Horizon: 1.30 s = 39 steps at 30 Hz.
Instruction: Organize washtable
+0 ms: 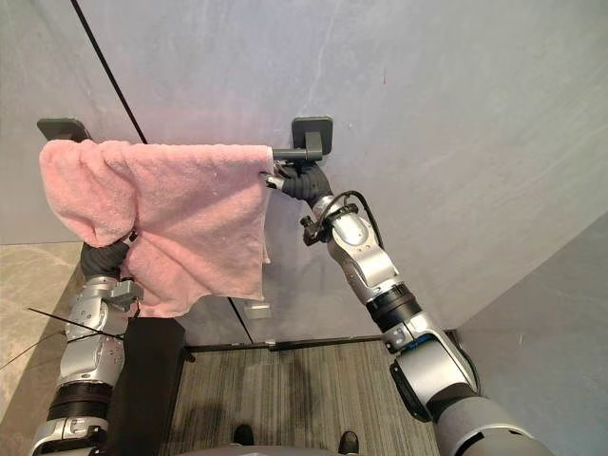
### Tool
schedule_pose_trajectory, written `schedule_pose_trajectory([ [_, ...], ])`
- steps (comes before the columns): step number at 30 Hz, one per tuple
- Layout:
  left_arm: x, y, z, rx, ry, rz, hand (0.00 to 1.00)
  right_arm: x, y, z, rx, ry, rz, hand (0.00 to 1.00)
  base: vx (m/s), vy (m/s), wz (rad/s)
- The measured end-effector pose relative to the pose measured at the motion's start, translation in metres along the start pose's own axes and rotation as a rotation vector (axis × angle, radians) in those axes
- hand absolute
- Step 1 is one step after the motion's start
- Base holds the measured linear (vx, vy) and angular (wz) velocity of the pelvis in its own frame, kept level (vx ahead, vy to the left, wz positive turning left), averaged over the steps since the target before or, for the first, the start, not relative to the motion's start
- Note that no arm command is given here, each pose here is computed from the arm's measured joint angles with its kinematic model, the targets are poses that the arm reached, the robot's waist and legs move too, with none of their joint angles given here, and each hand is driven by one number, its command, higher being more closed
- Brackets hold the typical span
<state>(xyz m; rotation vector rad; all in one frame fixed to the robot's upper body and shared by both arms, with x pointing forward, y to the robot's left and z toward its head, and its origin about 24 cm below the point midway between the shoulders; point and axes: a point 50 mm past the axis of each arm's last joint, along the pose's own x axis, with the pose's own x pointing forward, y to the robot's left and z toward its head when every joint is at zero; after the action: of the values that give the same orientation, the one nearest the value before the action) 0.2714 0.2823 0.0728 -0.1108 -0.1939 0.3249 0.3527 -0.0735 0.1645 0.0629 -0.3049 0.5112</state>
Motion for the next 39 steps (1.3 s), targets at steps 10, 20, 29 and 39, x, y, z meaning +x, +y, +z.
schedule_pose_trajectory([
  [10,-0.001,0.004,0.001,-0.009,-0.004,0.024,1.00,-0.016,-0.029,0.004,0.002,-0.028,-0.118,1.00,-0.01,0.002,-0.05],
  [20,-0.002,0.003,-0.002,-0.042,0.002,0.034,1.00,-0.018,-0.031,0.002,0.000,-0.021,-0.124,0.00,0.00,0.000,0.00],
  [29,-0.001,-0.005,-0.004,-0.040,0.011,-0.001,1.00,-0.016,-0.012,-0.008,0.041,0.020,-0.021,0.00,0.00,0.000,0.00],
  [39,0.002,-0.022,-0.010,-0.042,0.038,-0.058,1.00,-0.004,0.012,-0.006,0.007,0.038,0.105,0.00,0.00,0.000,0.00],
])
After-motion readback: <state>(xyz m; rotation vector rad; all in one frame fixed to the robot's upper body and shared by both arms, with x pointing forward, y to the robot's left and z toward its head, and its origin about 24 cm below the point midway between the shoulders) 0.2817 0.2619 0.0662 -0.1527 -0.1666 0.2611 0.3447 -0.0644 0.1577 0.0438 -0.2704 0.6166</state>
